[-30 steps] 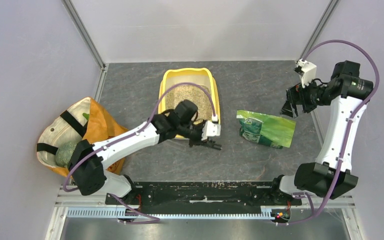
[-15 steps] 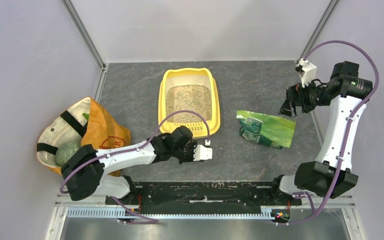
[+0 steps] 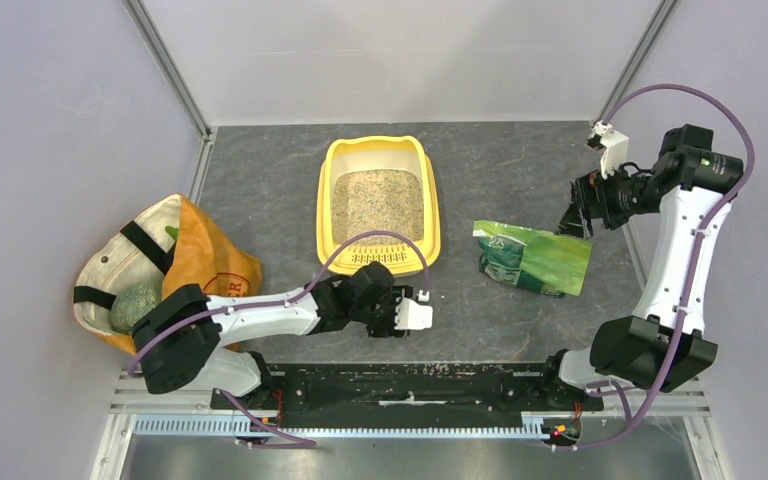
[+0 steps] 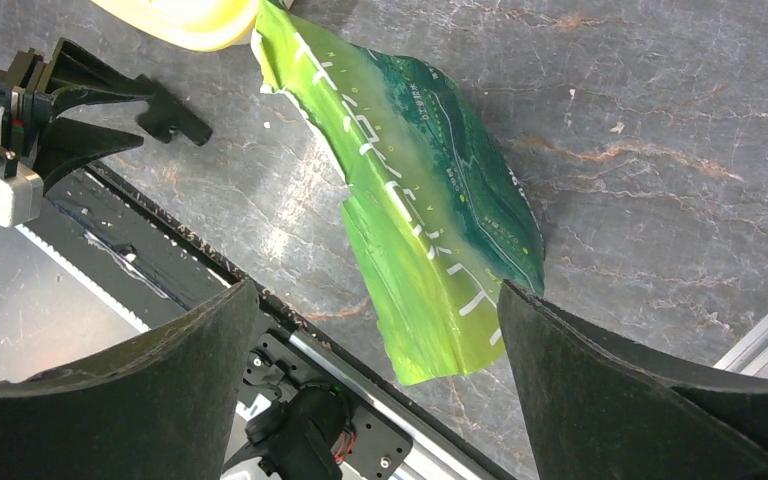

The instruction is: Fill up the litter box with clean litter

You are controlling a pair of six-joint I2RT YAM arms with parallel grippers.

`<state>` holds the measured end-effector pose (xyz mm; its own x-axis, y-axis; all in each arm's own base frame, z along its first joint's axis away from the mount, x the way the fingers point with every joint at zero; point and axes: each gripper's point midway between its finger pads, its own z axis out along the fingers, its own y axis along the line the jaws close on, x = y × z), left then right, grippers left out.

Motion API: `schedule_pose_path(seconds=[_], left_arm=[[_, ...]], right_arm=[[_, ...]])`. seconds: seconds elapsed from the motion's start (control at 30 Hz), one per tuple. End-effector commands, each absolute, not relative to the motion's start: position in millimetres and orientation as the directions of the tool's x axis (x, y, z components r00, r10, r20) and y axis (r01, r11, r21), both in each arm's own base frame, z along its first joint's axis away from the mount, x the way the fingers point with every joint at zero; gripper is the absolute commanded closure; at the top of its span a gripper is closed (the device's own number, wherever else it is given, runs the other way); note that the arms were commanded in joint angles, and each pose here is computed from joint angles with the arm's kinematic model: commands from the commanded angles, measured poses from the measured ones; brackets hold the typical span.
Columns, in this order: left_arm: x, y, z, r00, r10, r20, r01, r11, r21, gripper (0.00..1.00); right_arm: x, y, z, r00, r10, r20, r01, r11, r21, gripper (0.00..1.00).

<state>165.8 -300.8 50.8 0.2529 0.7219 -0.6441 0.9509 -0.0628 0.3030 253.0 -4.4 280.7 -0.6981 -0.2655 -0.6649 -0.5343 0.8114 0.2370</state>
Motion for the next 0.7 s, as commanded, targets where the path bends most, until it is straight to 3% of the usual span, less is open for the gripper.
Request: schedule_pose_path(seconds=[0.0, 0.1, 0.17, 0.33, 0.53, 0.67], left_arm=[[155, -310, 73, 0.262, 0.682, -0.683, 0.958, -0.097, 0.271, 0.29], [153, -317, 100, 0.265, 0.647, -0.716, 0.958, -0.093, 0.270, 0.24], [157, -329, 135, 0.279, 0.586, -0.761, 0.952, -0.066, 0.299, 0.15], [201, -375, 221, 0.408, 0.449, -0.795, 0.878, 0.048, 0.477, 0.12], [255, -429, 269, 0.620, 0.334, -0.711, 0.687, 0.208, 0.696, 0.11], [265, -461, 277, 0.752, 0.288, -0.593, 0.544, 0.237, 0.805, 0.10]], right_arm=[[246, 0, 291, -0.690, -0.277, -0.669, -0.554, 0.797, 0.242, 0.03], [244, -1, 293, -0.692, -0.283, -0.664, -0.557, 0.795, 0.242, 0.03], [241, -2, 292, -0.701, -0.291, -0.652, -0.557, 0.794, 0.243, 0.03], [234, -1, 293, -0.719, -0.296, -0.629, -0.551, 0.794, 0.257, 0.03], [230, -1, 301, -0.733, -0.265, -0.626, -0.513, 0.820, 0.253, 0.03], [223, 0, 305, -0.728, -0.265, -0.632, -0.505, 0.831, 0.233, 0.03]])
